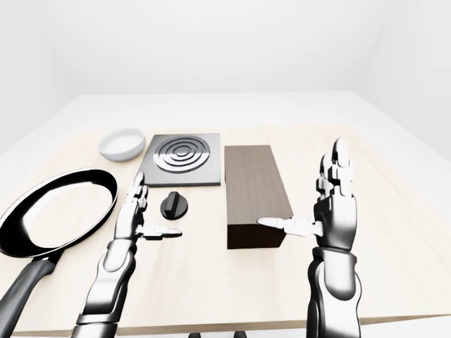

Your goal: Turn on the stove.

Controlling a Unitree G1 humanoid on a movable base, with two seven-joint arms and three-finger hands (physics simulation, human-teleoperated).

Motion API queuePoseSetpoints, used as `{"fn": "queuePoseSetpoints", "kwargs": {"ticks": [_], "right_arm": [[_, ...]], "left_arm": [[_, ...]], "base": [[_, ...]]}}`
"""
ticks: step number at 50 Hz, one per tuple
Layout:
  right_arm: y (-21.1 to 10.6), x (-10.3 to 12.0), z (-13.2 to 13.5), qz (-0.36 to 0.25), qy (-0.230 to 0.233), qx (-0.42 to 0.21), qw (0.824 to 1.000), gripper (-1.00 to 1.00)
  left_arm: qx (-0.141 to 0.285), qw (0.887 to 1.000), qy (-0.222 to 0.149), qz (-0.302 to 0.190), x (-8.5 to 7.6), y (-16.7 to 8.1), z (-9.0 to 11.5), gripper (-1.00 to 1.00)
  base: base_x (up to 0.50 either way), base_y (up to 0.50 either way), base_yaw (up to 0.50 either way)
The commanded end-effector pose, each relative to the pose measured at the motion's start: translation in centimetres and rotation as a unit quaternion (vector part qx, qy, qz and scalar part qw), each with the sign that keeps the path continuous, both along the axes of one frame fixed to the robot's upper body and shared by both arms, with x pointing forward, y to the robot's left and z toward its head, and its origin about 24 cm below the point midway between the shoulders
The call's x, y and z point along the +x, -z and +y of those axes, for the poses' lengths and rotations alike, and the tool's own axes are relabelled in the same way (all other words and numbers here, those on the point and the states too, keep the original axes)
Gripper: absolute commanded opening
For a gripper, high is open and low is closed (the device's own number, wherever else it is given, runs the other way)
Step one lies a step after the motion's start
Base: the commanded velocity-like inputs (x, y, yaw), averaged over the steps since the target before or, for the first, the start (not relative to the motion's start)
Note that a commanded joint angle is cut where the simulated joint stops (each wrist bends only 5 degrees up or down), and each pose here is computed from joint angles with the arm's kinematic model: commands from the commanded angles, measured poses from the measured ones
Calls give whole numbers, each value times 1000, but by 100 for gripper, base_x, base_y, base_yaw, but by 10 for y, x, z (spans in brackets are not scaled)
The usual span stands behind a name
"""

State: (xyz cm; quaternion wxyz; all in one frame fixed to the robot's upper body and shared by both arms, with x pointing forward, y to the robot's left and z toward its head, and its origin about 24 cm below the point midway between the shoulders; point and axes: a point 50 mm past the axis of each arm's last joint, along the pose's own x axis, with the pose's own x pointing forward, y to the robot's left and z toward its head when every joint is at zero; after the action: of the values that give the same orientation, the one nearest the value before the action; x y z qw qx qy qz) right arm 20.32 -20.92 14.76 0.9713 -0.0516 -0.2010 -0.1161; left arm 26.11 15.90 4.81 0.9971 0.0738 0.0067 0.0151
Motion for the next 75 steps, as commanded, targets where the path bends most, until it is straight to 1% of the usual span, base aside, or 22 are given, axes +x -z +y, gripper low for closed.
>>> {"fn": "queuePoseSetpoints", "kwargs": {"ticks": [1,8,12,14,15,20,33,38,50,55,58,70,75], "right_arm": [[9,2,1,19,-4,12,1000,100],[9,2,2,19,-5,11,1000,100],[8,2,2,18,-7,10,1000,100],[8,2,2,17,-6,10,1000,100],[8,2,2,16,-6,9,1000,100],[8,2,2,17,-7,10,1000,100],[8,3,3,18,-8,9,1000,100],[10,4,4,20,-9,9,1000,100],[5,3,4,10,-10,6,1000,100],[7,4,4,15,-10,7,1000,100],[6,3,4,12,-10,7,1000,100],[9,5,5,19,-12,8,1000,100],[11,5,5,24,-13,9,1000,100]], "left_arm": [[4,1000,4,-7,9,-5,-5,100],[7,1000,7,-10,15,-9,-8,100],[9,1000,10,-10,18,-7,-9,100],[9,1000,10,-8,20,-6,-10,100],[6,1000,11,-5,25,-5,-10,100],[14,1000,11,-10,29,-8,-11,100],[15,1000,19,9,35,5,-14,100],[15,1000,20,12,33,7,-14,100],[17,999,21,25,24,18,-14,100],[18,999,21,27,21,21,-15,100],[18,999,22,28,18,21,-15,100],[16,999,23,28,17,21,-15,100],[17,999,28,27,13,20,-17,100]], "base": [[0,0,0],[0,0,0],[0,0,0],[0,0,0],[0,0,0],[0,0,0],[0,0,0],[0,0,0],[0,0,0],[0,0,0],[0,0,0],[0,0,0],[0,0,0]]}}
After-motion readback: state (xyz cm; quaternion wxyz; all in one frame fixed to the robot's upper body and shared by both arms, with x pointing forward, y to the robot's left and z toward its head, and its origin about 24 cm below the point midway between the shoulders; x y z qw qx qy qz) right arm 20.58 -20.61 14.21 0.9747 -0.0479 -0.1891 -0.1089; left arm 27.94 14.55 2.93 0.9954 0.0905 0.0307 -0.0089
